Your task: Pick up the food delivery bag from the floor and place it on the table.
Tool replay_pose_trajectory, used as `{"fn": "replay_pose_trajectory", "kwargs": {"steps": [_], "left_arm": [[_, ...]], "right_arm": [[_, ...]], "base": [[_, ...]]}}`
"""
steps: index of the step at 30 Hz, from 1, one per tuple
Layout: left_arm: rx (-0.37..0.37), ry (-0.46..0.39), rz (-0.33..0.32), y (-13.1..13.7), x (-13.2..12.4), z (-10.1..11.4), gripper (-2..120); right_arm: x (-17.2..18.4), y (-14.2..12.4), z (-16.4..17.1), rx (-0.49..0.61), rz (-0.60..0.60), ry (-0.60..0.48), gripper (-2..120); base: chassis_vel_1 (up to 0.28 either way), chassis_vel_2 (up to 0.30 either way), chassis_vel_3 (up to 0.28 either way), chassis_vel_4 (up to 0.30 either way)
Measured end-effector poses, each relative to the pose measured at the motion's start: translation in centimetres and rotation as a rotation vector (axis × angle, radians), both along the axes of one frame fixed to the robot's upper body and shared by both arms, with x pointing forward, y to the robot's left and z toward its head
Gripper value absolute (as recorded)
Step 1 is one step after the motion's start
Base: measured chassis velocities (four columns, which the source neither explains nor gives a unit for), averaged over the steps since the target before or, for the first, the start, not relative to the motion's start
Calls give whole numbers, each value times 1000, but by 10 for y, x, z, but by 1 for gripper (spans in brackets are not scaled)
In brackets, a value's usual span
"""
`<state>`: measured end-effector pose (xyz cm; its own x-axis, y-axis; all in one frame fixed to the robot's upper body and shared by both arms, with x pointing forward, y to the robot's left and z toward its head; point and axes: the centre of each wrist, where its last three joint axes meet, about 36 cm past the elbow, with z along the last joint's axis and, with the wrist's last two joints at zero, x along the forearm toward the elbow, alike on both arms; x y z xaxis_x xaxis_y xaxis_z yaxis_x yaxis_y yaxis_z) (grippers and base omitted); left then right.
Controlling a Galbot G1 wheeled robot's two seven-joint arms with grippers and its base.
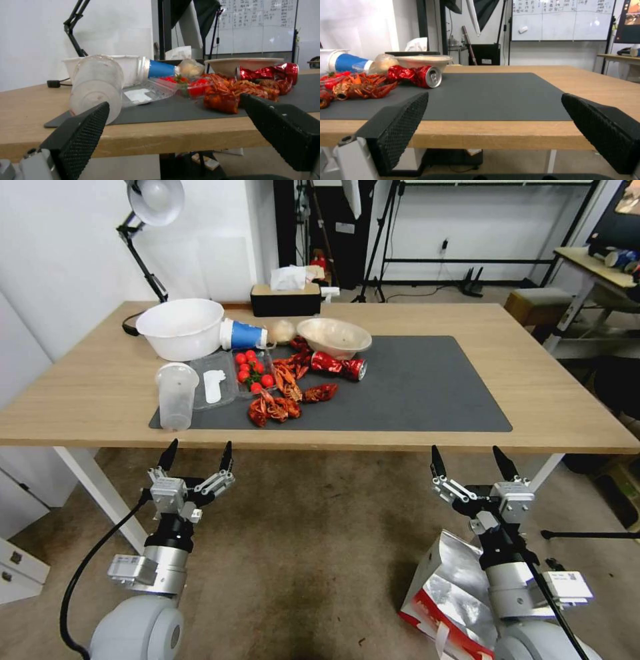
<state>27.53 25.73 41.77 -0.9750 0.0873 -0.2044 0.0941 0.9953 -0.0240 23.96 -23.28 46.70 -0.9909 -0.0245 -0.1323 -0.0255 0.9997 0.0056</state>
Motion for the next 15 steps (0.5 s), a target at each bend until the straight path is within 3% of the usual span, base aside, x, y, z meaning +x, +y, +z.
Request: {"fn": "replay_pose_trajectory", "kwargs": {"steps": [15], "left_arm": [[3,1,-2,-2,-2,1,97]], "right_arm": [[-1,1,-2,10,-8,4,100]], "base": [[0,0,0,0]]}}
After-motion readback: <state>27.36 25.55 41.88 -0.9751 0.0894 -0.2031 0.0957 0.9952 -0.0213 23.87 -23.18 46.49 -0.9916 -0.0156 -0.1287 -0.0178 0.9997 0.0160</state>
